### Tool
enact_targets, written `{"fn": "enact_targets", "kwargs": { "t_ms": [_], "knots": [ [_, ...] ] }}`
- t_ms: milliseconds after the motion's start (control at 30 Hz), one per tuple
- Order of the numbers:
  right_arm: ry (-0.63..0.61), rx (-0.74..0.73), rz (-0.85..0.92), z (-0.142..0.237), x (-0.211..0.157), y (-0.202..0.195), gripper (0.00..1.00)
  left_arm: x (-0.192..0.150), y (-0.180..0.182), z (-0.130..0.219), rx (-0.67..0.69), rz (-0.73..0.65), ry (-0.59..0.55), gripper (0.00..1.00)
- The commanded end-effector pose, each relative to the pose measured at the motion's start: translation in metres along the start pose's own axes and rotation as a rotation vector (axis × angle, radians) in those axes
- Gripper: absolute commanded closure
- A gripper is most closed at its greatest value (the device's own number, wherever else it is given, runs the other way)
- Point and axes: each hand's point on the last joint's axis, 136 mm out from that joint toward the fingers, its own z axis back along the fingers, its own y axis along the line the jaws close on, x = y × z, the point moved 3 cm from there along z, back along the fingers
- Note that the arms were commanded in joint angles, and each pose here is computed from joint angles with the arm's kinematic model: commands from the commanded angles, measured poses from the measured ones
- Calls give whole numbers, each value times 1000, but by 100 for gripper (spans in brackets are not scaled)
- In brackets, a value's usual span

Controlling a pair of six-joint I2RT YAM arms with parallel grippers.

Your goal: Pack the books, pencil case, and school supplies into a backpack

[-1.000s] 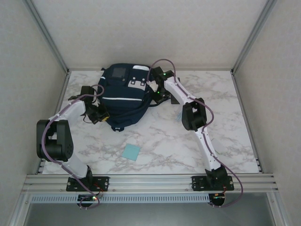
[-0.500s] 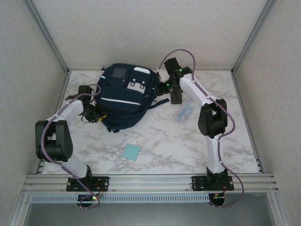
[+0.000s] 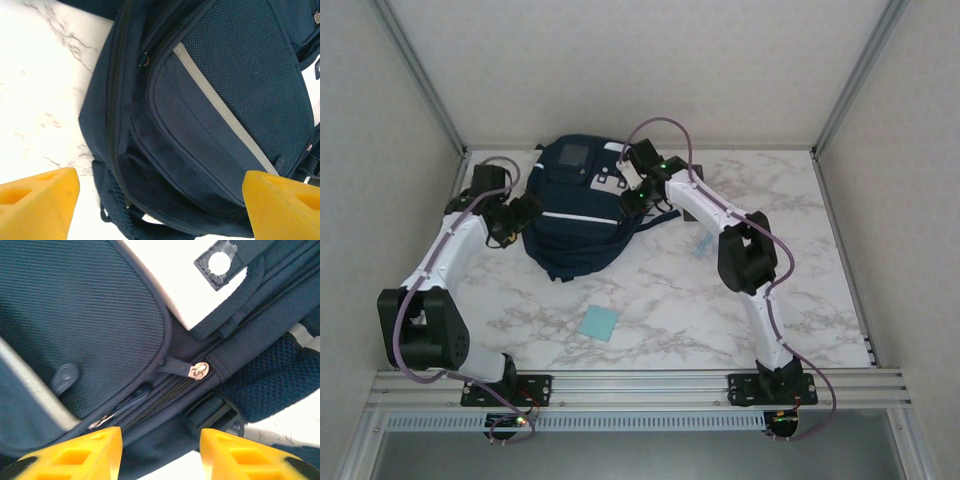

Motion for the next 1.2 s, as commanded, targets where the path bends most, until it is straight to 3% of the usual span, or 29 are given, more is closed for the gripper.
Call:
{"fn": "enact_targets", "kwargs": {
  "t_ms": [0,167,333,433,500,533,600,700,933,1167],
  "knots": [
    [-16,-49,-6,-15,8,-11,55,-13,3,-26,5,92,33,16],
    [-26,-101,1,-42,10,-15,54,-23,13,-46,51,97,66,15],
    [-40,-103,-47,-67,9,-16,38,-28,21,-55,69,100,90,15],
    [-14,-133,-145,-81,3,-22,36,-30,25,-62,75,110,103,15],
    [2,-139,-215,-89,-3,-23,41,-30,26,-66,79,114,109,15],
    [11,-135,-247,-92,-5,-22,49,-30,27,-68,80,118,111,15],
    [28,-152,-348,-94,-12,-25,76,-27,28,-70,84,120,114,15],
    [54,-101,-537,-95,-24,-27,88,-20,29,-73,95,121,99,15],
    [66,132,-798,-78,-40,4,89,3,25,-81,104,126,55,15],
    [62,200,-807,-49,-54,31,86,32,15,-92,108,132,26,15]
  ]
}}
